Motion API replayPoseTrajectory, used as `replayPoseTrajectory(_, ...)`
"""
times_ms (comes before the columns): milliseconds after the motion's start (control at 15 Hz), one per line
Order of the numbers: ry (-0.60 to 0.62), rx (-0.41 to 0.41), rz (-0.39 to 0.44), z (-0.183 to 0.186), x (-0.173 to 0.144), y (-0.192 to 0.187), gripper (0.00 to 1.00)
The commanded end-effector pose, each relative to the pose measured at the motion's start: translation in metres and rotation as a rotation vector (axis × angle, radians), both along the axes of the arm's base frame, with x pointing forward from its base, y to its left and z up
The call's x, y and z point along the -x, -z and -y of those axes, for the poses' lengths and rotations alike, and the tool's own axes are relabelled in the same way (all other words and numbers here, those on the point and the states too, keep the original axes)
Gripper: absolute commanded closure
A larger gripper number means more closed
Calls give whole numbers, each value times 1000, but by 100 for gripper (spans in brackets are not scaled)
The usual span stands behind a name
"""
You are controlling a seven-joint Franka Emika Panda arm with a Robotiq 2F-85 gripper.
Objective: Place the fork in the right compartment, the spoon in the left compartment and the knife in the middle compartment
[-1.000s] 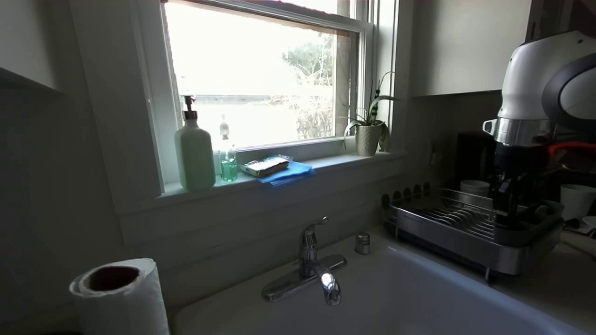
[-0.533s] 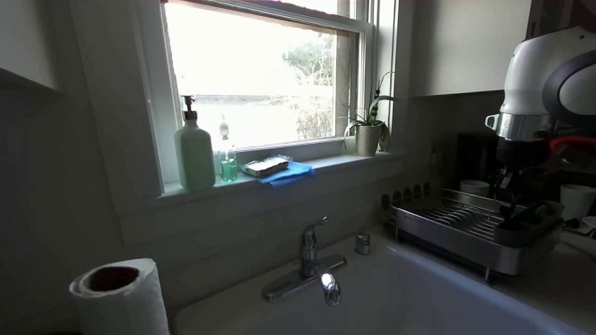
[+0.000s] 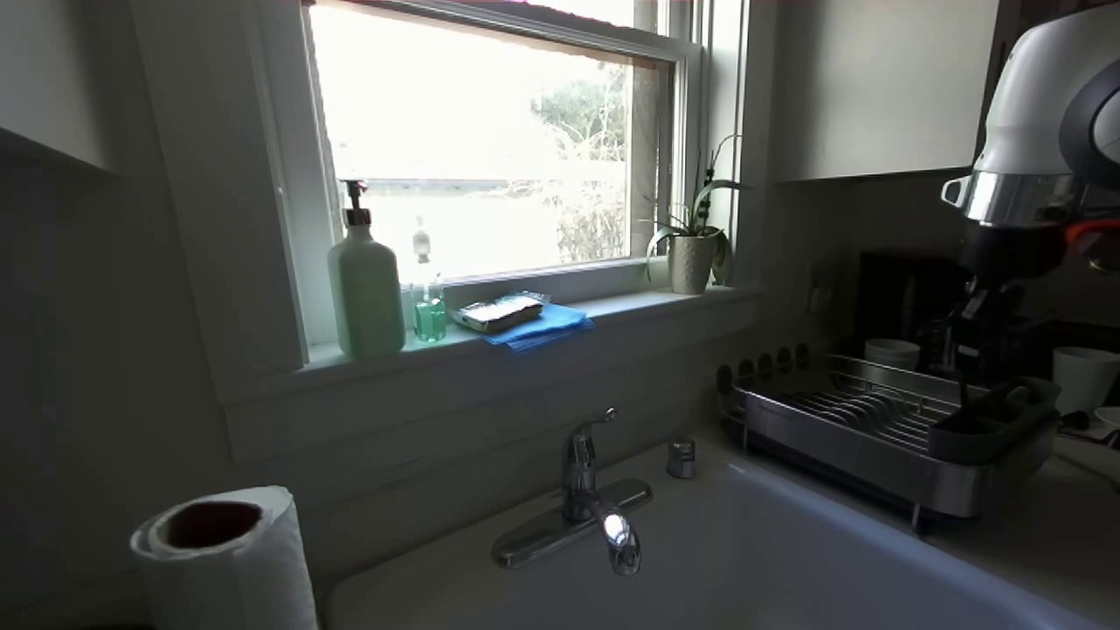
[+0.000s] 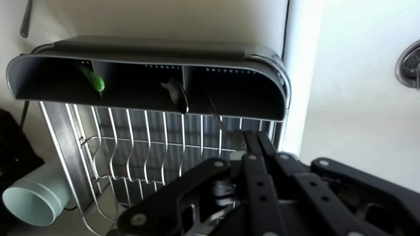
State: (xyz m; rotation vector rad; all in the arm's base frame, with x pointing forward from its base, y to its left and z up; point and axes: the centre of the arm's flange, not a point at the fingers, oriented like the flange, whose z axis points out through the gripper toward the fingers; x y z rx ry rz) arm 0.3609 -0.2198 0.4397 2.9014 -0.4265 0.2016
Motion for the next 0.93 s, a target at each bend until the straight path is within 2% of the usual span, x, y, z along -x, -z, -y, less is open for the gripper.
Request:
replayPoseTrajectory(0, -8, 54, 52, 5, 25, -38, 99)
replayPoseTrajectory(533, -9, 89, 216, 5, 58, -109, 99)
replayPoseTrajectory(867, -5, 97, 255, 11, 71, -120, 99)
